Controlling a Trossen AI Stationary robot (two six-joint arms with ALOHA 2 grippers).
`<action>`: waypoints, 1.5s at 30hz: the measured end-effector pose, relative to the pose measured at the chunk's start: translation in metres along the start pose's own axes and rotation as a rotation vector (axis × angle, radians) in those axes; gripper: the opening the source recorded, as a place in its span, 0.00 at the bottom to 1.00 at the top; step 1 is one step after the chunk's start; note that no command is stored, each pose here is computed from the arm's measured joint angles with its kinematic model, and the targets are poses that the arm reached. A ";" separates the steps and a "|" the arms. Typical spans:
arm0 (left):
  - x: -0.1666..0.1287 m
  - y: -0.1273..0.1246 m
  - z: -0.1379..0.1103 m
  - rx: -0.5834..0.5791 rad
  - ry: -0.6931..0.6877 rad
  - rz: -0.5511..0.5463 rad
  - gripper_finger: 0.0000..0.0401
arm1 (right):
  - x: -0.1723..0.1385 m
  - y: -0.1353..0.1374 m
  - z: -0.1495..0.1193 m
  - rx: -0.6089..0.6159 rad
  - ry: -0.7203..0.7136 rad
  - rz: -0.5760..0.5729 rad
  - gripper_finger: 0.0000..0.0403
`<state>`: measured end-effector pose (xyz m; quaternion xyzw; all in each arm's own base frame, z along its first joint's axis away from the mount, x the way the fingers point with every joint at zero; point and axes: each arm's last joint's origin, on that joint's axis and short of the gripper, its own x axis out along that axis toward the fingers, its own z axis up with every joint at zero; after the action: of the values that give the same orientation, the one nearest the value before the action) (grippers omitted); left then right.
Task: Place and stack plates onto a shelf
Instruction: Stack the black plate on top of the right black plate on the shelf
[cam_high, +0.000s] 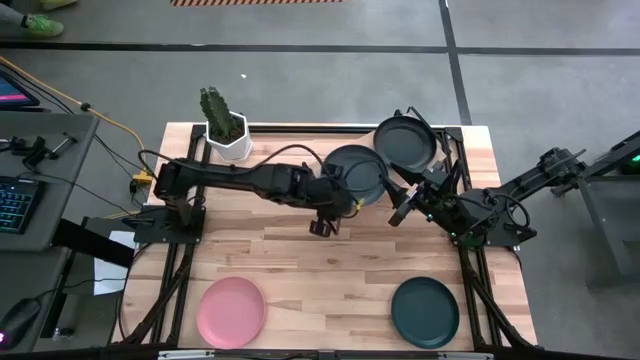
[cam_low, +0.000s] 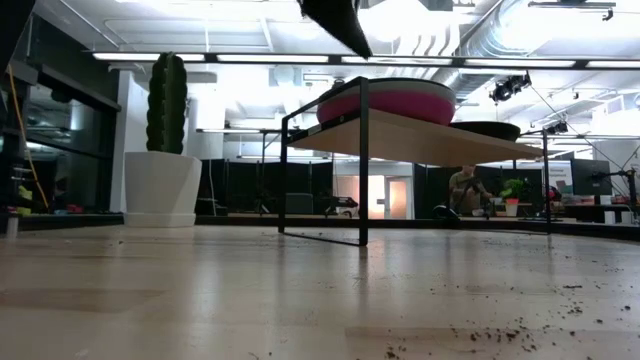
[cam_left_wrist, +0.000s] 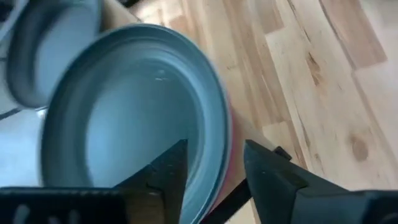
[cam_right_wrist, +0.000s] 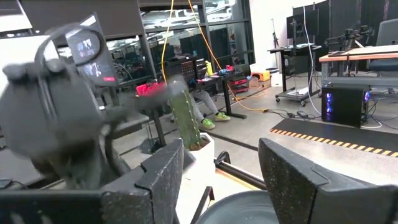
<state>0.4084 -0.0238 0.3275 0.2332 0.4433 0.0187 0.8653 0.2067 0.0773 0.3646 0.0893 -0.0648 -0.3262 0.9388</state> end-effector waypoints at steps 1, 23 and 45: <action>-0.006 0.002 0.000 -0.023 -0.005 0.008 0.38 | 0.000 0.000 0.000 0.000 0.000 0.000 0.48; -0.166 -0.002 -0.093 -0.666 -0.679 -0.003 0.42 | -0.001 0.005 -0.004 -0.026 0.031 0.175 0.48; -0.158 -0.028 -0.129 -0.788 -1.043 -0.071 0.42 | 0.007 0.008 -0.005 0.109 0.099 0.466 0.48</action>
<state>0.2073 -0.0365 0.3716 -0.1378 -0.0674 0.0358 0.9875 0.2178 0.0799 0.3616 0.1382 -0.0552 -0.0919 0.9846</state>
